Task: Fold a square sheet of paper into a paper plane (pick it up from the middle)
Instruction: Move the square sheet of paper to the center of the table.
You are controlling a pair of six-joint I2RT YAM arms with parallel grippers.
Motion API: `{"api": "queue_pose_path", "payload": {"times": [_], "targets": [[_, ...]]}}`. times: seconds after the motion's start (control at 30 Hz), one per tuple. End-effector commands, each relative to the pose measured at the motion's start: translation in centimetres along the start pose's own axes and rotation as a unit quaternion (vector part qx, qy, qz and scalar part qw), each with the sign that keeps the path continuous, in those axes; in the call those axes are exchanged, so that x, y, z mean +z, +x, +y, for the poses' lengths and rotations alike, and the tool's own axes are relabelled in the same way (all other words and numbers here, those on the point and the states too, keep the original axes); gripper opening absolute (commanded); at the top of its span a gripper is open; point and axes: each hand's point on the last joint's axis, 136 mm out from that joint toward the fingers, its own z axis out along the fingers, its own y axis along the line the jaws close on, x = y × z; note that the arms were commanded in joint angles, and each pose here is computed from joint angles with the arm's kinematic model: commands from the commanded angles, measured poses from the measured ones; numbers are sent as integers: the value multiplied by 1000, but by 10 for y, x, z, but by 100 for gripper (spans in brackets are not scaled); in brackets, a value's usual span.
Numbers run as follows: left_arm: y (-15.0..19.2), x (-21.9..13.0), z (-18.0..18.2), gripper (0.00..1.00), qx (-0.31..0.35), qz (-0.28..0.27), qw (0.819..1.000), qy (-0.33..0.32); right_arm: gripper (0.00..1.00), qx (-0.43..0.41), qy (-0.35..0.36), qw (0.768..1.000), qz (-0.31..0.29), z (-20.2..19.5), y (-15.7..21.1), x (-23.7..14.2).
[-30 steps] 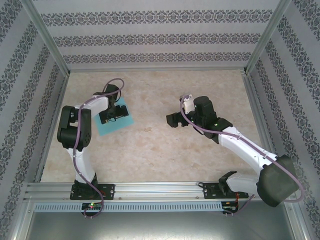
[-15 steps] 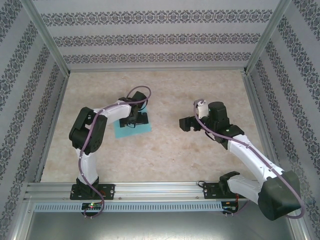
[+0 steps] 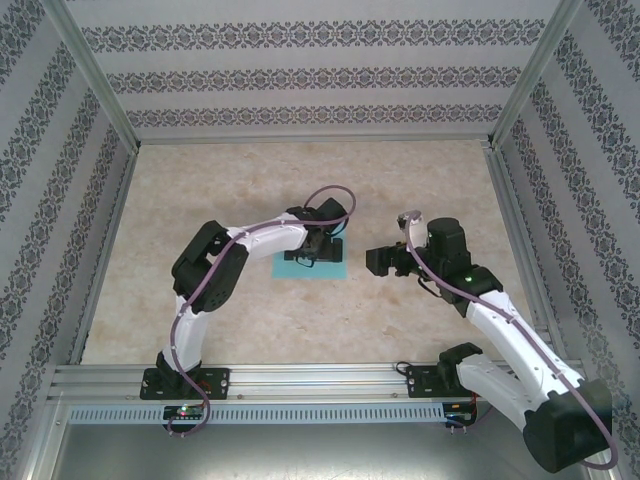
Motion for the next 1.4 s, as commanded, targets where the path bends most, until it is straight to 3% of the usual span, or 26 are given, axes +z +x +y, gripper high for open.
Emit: {"api": "queue_pose_path", "payload": {"times": [0.0,0.27,0.47,0.7,0.97,1.37], "targets": [[72,32,-18,100,33,128,991,13,98,30,13,999,16,-7,14,-3],[45,0,-16,100,33,87,995,20,98,40,-7,999,27,4,14,-4],[25,-33,-5,100,11,51,997,52,98,50,16,998,42,8,10,-4],[16,-53,46,100,-14,31,998,59,98,67,71,994,50,14,3,9],[13,-87,79,100,41,0,995,96,98,64,111,990,63,30,-7,36],[35,-105,118,100,-21,-59,981,182,97,65,192,971,126,40,-3,103]]}}
